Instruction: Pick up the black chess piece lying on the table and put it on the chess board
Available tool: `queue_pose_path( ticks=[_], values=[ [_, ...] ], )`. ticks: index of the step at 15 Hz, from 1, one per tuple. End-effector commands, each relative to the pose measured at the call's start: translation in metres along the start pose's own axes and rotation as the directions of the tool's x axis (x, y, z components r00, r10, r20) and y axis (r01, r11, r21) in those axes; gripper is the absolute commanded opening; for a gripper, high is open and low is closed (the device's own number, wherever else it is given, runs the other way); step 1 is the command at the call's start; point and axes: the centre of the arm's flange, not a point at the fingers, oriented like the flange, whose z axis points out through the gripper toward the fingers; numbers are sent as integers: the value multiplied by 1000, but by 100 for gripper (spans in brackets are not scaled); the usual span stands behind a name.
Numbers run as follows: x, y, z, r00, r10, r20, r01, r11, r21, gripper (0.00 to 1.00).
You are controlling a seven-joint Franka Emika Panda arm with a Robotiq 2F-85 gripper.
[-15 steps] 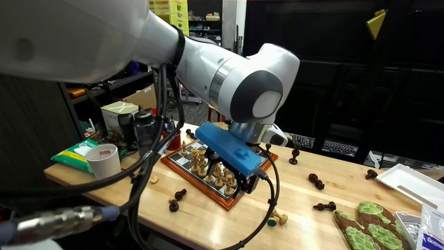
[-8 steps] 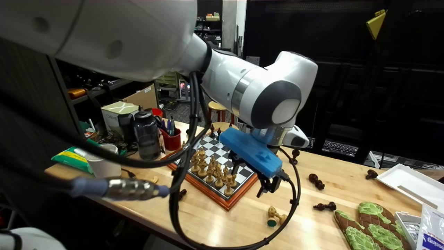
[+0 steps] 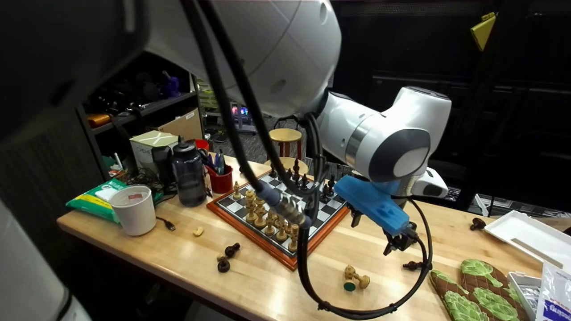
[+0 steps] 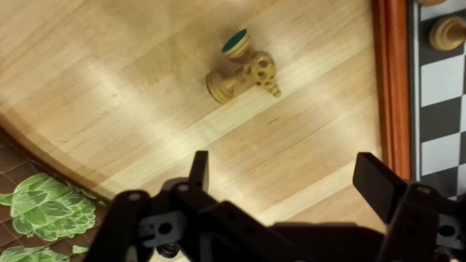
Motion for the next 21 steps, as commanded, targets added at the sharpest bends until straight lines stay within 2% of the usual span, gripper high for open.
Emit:
queue_pose_path(
  ticks=[1,8,13,21],
  values=[
    [8,6,4,1000,23,-2,-23,1000,0,100],
    [37,15,17,998,68,-11,-68,998,9,100],
    [70,25,39,984,179,-8,-179,983,53,100],
    [104,52,68,940,340,-16,-340,940,-4,100]
  ],
)
